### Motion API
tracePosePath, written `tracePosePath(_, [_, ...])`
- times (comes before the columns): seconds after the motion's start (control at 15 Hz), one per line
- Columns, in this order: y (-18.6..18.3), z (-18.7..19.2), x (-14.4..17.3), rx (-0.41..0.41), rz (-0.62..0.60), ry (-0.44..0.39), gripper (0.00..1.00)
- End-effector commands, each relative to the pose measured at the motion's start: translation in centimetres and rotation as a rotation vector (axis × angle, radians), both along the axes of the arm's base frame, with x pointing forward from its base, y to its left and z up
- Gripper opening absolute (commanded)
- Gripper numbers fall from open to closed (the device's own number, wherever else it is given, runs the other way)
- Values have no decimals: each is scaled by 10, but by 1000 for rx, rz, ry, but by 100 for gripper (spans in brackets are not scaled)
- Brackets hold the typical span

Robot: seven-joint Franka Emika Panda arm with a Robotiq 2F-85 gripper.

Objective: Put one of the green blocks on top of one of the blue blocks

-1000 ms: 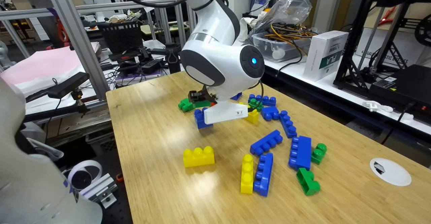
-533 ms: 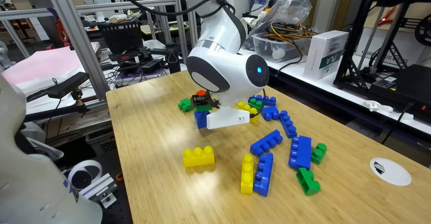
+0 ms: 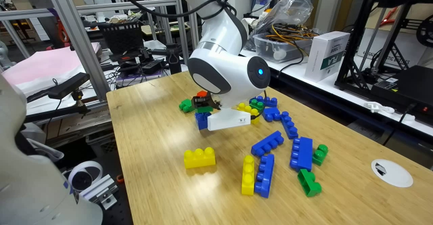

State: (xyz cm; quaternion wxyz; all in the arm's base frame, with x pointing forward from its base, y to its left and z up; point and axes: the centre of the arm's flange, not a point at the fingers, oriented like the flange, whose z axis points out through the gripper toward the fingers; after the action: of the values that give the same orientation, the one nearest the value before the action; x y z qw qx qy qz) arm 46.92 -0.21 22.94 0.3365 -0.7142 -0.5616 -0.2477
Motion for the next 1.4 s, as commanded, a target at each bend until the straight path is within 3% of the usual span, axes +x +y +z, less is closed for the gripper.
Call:
tracePosePath(0.0, [0, 0, 0, 0, 0, 0, 44])
tracePosePath(0.47, [-8, -1, -10, 39, -24, -31, 44])
tracePosePath(0.93, [-28, -1, -28, 188, 13, -74, 44])
tracePosePath(1.33, [-20, -16, -34, 229, 39, -78, 44])
